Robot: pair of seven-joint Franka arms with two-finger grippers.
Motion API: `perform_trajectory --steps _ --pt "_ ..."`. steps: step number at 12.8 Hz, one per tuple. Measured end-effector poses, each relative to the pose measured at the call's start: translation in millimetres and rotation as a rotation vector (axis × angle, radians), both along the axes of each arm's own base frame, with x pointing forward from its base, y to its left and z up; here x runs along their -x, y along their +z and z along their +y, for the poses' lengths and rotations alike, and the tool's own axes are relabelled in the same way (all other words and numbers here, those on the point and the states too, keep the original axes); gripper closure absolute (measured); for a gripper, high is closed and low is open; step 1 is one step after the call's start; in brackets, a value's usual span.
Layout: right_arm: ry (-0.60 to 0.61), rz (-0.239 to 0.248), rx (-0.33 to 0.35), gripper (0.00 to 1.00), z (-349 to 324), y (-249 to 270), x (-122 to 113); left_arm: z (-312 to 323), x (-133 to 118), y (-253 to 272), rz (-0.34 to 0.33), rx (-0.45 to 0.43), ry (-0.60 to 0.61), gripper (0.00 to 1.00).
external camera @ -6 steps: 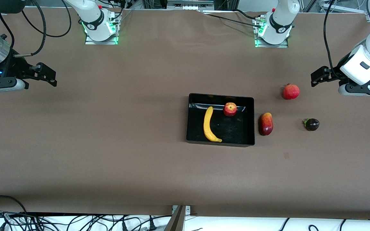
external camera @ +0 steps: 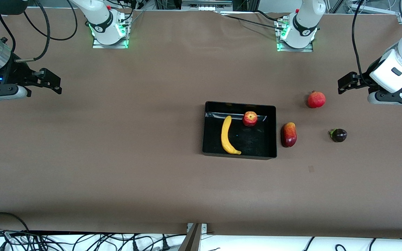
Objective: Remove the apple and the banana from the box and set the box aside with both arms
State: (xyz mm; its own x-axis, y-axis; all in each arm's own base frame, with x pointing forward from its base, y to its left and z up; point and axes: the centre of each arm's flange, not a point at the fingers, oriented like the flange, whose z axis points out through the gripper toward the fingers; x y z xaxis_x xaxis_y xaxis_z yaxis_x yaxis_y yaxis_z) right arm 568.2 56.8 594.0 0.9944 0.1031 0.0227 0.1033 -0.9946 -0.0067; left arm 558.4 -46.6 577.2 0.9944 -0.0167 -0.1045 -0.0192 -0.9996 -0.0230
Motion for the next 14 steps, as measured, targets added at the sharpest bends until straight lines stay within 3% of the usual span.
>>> perform_trajectory --steps 3,8,11,14 --pt "0.0 0.0 0.0 0.0 -0.2 0.0 0.0 -19.1 6.8 -10.0 0.074 -0.007 -0.035 0.0" --pt "-0.001 0.0 0.0 0.0 -0.4 -0.2 -0.1 -65.7 2.6 -38.1 0.13 0.026 -0.084 0.0" --pt "-0.001 0.0 0.0 0.0 -0.5 -0.3 -0.3 -134.4 -8.5 -83.7 0.127 0.02 -0.043 0.0" --pt "-0.001 0.001 0.0 0.0 -0.7 -0.8 -0.6 -204.7 -22.5 -168.9 0.127 0.02 -0.015 0.0"
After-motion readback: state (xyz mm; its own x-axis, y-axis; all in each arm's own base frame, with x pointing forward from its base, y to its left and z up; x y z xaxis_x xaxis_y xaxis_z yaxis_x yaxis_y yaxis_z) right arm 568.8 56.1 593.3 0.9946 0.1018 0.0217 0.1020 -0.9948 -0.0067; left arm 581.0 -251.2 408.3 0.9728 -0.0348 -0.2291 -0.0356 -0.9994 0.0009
